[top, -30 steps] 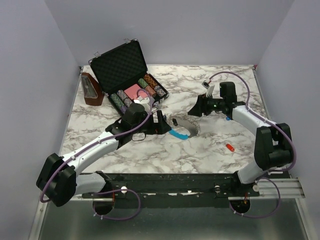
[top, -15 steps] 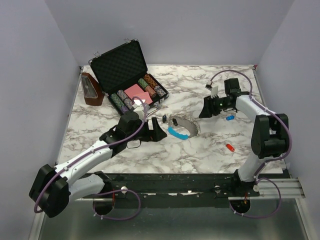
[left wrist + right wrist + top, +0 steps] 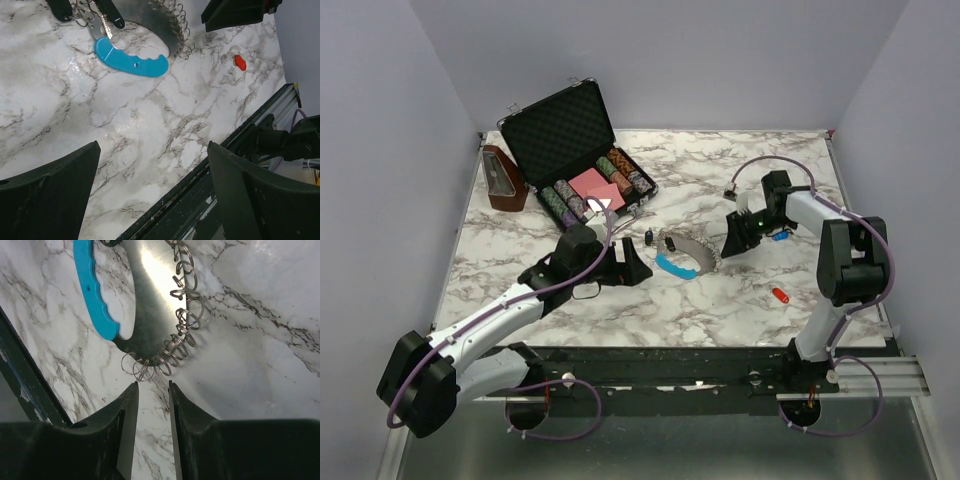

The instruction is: Put the keys on the keyring

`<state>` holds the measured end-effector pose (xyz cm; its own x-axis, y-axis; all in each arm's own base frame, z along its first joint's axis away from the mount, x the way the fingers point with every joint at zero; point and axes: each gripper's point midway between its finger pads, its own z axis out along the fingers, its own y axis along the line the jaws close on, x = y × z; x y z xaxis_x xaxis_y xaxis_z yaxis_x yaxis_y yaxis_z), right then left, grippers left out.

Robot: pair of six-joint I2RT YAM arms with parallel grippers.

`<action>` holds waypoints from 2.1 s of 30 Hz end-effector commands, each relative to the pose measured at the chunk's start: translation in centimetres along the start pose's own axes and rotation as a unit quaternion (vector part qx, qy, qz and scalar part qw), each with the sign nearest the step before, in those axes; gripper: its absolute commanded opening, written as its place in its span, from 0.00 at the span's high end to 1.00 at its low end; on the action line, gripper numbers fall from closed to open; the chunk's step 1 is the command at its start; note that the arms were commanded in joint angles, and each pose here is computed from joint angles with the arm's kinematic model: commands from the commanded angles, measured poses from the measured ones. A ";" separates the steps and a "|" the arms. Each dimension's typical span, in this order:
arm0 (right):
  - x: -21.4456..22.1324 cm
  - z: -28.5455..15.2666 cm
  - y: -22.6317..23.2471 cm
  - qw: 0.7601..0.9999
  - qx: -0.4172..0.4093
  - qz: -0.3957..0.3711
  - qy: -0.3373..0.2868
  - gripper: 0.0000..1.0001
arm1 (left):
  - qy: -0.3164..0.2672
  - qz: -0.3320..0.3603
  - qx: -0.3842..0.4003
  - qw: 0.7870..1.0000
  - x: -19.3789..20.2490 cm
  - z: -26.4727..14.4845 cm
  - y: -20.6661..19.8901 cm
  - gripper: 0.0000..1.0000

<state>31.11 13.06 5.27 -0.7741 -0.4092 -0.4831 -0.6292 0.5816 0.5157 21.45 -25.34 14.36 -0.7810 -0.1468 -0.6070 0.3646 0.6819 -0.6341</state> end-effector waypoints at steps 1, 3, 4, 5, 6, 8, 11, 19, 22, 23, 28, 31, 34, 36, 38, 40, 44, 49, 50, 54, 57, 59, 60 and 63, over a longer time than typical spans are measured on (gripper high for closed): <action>1.7 0.6 1.6 0.999 -0.031 0.008 0.019 0.60 | -0.011 0.004 0.006 1.000 -0.4 -0.1 -0.2 0.04; 1.9 0.9 1.8 0.999 -0.028 0.008 0.021 0.58 | -0.010 0.003 0.007 1.000 -0.4 -0.1 -0.2 0.04; 1.9 1.0 1.7 0.999 -0.025 0.007 0.022 0.57 | -0.010 0.003 0.008 1.000 -0.4 0.0 -0.2 0.04; 1.9 1.2 1.8 0.999 -0.024 0.007 0.024 0.56 | -0.010 0.003 0.011 1.000 -0.4 0.1 -0.4 0.04; 2.0 1.4 1.8 0.999 -0.023 0.005 0.028 0.56 | -0.009 0.002 0.009 1.000 -0.4 0.1 -0.3 0.04; 2.1 1.7 1.6 0.999 -0.014 0.007 0.034 0.56 | -0.007 0.001 0.010 1.000 -0.4 0.2 -0.3 0.05; 2.0 1.7 1.5 0.999 -0.011 0.010 0.032 0.57 | -0.008 -0.002 0.012 1.000 -0.3 0.1 -0.3 0.05; 2.2 2.7 1.3 0.999 0.000 0.013 0.043 0.61 | -0.006 -0.004 0.013 1.000 -0.2 0.3 -0.3 0.05; 2.4 3.2 1.6 0.999 0.002 0.009 0.052 0.64 | -0.007 -0.004 0.013 1.000 -0.2 0.2 -0.3 0.05; 2.5 3.4 1.5 0.998 0.006 0.009 0.056 0.65 | -0.008 -0.004 0.014 1.000 -0.2 0.2 -0.3 0.05; 2.7 3.6 1.1 0.998 0.017 0.014 0.062 0.72 | -0.008 -0.003 0.014 1.000 -0.2 0.1 -0.4 0.05; 2.8 3.7 0.9 0.997 0.021 0.016 0.065 0.77 | -0.007 -0.004 0.013 1.000 -0.2 0.1 -0.3 0.05; 2.8 3.8 1.0 0.997 0.020 0.015 0.069 0.94 | -0.008 -0.003 0.014 1.000 -0.2 0.1 -0.4 0.05; 2.7 3.7 1.0 0.997 0.021 0.014 0.067 0.99 | -0.008 -0.002 0.014 1.000 -0.3 0.1 -0.4 0.05; 2.5 3.6 1.2 0.998 0.019 0.010 0.065 0.99 | -0.009 -0.002 0.014 1.000 -0.3 0.1 -0.4 0.05; 2.0 3.2 1.8 0.998 0.008 -0.002 0.059 0.99 | -0.010 0.006 0.025 1.000 -0.4 0.0 -0.8 0.06; -0.8 1.4 5.7 0.996 -0.067 -0.054 0.009 0.99 | -0.019 0.081 0.136 0.987 -0.4 -0.9 -4.8 0.13; -2.3 -2.4 12.6 0.968 -0.190 -0.159 -0.041 0.99 | -0.054 0.277 0.208 0.936 1.0 -2.9 -10.0 0.13; -2.4 -3.0 13.5 0.962 -0.204 -0.176 -0.045 0.99 | -0.063 0.310 0.216 0.924 1.3 -3.1 -10.5 0.13; -2.6 -4.3 15.9 0.953 -0.225 -0.200 -0.036 0.99 | -0.139 0.409 0.244 0.868 1.4 -4.4 -12.5 0.13; -2.6 -4.8 17.1 0.950 -0.225 -0.215 -0.029 0.99 | -0.185 0.460 0.243 0.834 0.8 -5.0 -13.4 0.13; -2.6 -5.2 18.0 0.947 -0.223 -0.230 -0.025 0.99 | -0.200 0.471 0.229 0.828 0.3 -5.2 -13.6 0.14; -2.5 -5.5 18.6 0.944 -0.223 -0.241 -0.023 0.99 | -0.204 0.475 0.223 0.826 0.0 -5.2 -13.6 0.14; -2.5 -6.4 20.1 0.932 -0.223 -0.286 -0.019 0.99 | -0.214 0.476 0.220 0.824 -0.7 -5.3 -14.2 0.15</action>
<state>22.01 20.86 17.84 -0.4098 -0.5390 -0.7360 -0.8785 0.0158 0.4776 12.43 -31.25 23.96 0.0426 0.0282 -0.9987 0.9679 0.2468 0.0482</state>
